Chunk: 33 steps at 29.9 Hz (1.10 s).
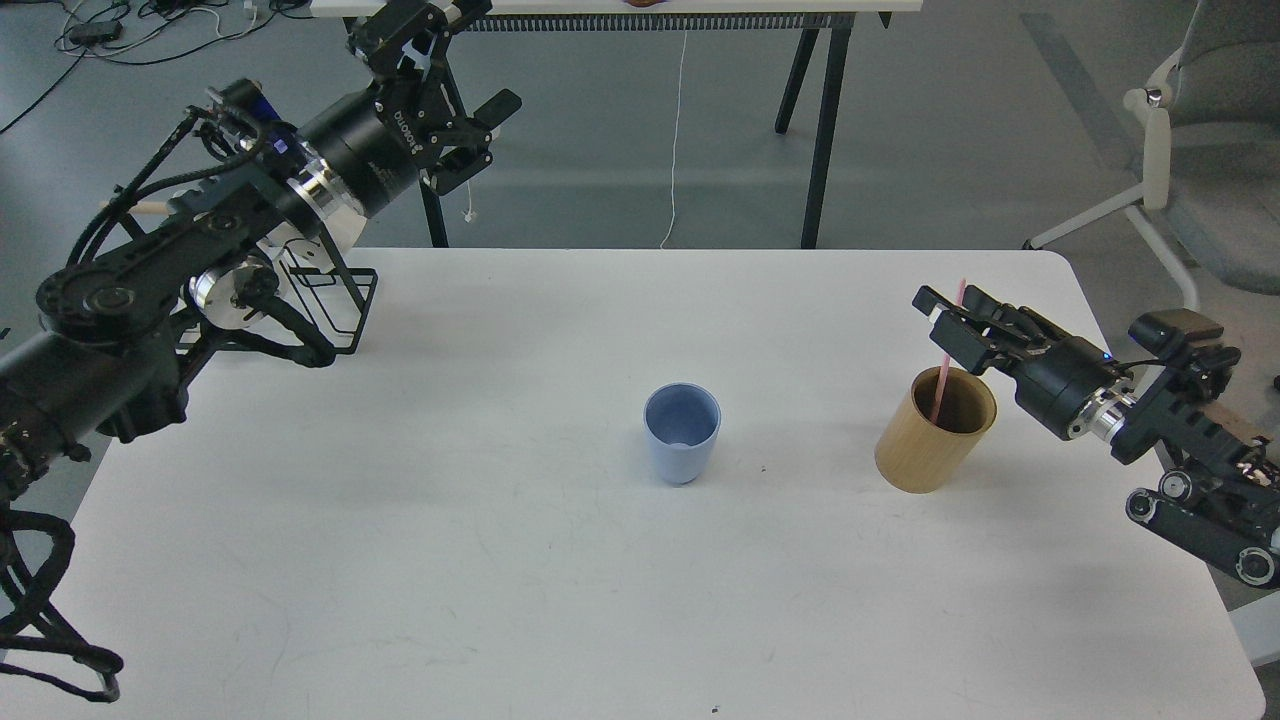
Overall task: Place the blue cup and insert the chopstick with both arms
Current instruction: 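Grasp the pink stick in the tan cup with the right gripper, then pull the pink stick up and carry it over the blue cup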
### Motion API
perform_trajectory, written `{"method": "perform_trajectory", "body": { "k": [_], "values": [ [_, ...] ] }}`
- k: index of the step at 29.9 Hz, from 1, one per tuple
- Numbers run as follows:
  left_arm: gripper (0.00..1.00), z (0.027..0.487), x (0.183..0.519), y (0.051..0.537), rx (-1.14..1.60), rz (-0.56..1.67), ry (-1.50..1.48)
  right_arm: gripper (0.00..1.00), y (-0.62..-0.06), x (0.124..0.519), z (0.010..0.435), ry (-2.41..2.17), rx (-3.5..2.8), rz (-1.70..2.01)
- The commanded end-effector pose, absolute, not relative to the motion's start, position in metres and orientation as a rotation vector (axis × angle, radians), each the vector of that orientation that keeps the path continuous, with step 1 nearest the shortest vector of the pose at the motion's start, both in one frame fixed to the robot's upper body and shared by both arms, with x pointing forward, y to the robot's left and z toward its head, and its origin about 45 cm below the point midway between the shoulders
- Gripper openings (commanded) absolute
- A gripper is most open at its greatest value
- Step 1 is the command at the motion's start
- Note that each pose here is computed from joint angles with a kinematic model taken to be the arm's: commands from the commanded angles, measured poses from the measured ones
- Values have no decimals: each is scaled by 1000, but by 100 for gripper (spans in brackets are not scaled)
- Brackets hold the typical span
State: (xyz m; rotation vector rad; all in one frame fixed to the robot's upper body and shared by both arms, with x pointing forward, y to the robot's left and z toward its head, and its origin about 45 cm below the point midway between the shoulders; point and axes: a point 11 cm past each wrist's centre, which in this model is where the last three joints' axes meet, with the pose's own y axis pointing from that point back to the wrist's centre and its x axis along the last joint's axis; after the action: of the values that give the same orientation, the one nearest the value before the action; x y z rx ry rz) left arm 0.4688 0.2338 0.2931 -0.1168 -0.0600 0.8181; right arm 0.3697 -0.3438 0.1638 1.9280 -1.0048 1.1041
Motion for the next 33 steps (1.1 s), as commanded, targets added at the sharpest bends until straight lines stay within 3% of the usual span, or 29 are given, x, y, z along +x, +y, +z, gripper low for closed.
{"method": "perform_trajectory", "body": {
  "k": [1,14,20,29,33],
  "values": [
    [99,288,467,239,-110,828,-53,45,-341,370,161,-1005,1933,1099],
    [99,277,463,239,-95,826,-34,7,-345,371,165,-1005,1925,1105],
    [99,272,461,241,-92,832,-23,0,-348,375,177,-1012,1916,1129],
    [99,267,460,237,-91,830,-12,0,-380,387,303,-1118,1869,1302],
    [99,255,457,246,-73,849,6,0,-353,396,366,-1243,1956,1406]
  ]
}}
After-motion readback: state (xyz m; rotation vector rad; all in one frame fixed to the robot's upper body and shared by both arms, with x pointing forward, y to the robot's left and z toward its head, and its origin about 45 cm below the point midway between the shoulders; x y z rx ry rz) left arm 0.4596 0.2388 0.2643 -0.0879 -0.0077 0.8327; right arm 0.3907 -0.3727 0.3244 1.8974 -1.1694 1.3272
